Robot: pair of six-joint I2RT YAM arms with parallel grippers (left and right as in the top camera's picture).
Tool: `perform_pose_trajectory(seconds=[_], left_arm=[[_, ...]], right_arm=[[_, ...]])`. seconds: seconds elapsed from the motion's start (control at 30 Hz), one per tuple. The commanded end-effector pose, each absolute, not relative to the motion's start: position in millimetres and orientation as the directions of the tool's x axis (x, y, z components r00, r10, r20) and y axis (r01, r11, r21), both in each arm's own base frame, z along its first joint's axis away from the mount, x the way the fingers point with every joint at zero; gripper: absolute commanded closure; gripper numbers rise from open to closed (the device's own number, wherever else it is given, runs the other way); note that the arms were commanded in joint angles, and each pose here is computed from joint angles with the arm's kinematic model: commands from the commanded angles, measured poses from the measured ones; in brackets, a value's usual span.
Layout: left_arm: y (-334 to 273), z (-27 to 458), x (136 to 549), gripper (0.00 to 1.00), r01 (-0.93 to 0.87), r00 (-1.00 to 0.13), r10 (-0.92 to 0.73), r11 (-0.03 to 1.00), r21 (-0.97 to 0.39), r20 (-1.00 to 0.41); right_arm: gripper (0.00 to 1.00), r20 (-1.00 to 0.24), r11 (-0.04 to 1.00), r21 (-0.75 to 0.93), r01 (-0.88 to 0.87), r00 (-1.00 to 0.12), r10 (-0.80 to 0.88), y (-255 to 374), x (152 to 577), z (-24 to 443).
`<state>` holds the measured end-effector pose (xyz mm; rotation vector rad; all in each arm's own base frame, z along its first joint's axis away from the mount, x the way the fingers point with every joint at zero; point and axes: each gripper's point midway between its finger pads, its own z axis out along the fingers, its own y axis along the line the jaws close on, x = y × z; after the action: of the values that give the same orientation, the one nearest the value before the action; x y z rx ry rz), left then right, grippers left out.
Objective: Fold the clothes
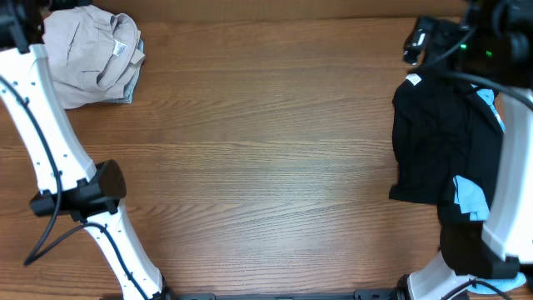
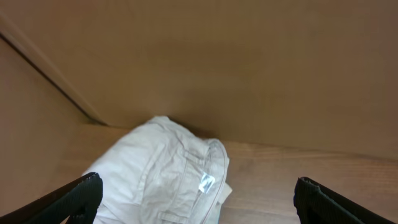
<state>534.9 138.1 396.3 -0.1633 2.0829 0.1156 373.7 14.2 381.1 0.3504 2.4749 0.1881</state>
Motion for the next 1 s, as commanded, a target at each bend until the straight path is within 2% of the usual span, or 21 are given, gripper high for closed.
perform_pose_trajectory(seconds=[0.0,0.27,0.53,0.77,0.87,0.97], left_arm=[[141,362,545,0.00,-0.173,-0.550,-0.115,0.985,-0.022,-0.827],[141,360,545,0.00,-0.173,-0.555,-0.117,0.985,-0.022,-0.824],[141,360,545,0.00,-0.173,-0.555,-0.117,0.985,-0.022,-0.824],[141,360,545,0.00,-0.173,-0.555,-0.117,0.985,-0.022,-0.824],[141,360,545,0.00,-0.173,-0.555,-0.117,0.985,-0.022,-0.824],[141,360,545,0.00,-0.173,-0.555,-0.117,0.985,-0.022,-0.824]], right_arm=[[0.00,-0.694,0.960,0.229,0.164,-0.664,0.279,11,337,436],[0.00,-0.798,0.951,0.305,0.057,-0.529,0.288,22,264,493],[0.00,-0.846,0.945,0.326,-0.010,-0.450,0.287,28,221,518],[0.00,-0.860,0.954,0.299,-0.017,-0.438,0.262,26,214,520],[0.00,-0.846,0.958,0.287,0.010,-0.467,0.258,23,229,509],[0.00,-0.858,0.958,0.285,0.007,-0.443,0.259,23,257,509]])
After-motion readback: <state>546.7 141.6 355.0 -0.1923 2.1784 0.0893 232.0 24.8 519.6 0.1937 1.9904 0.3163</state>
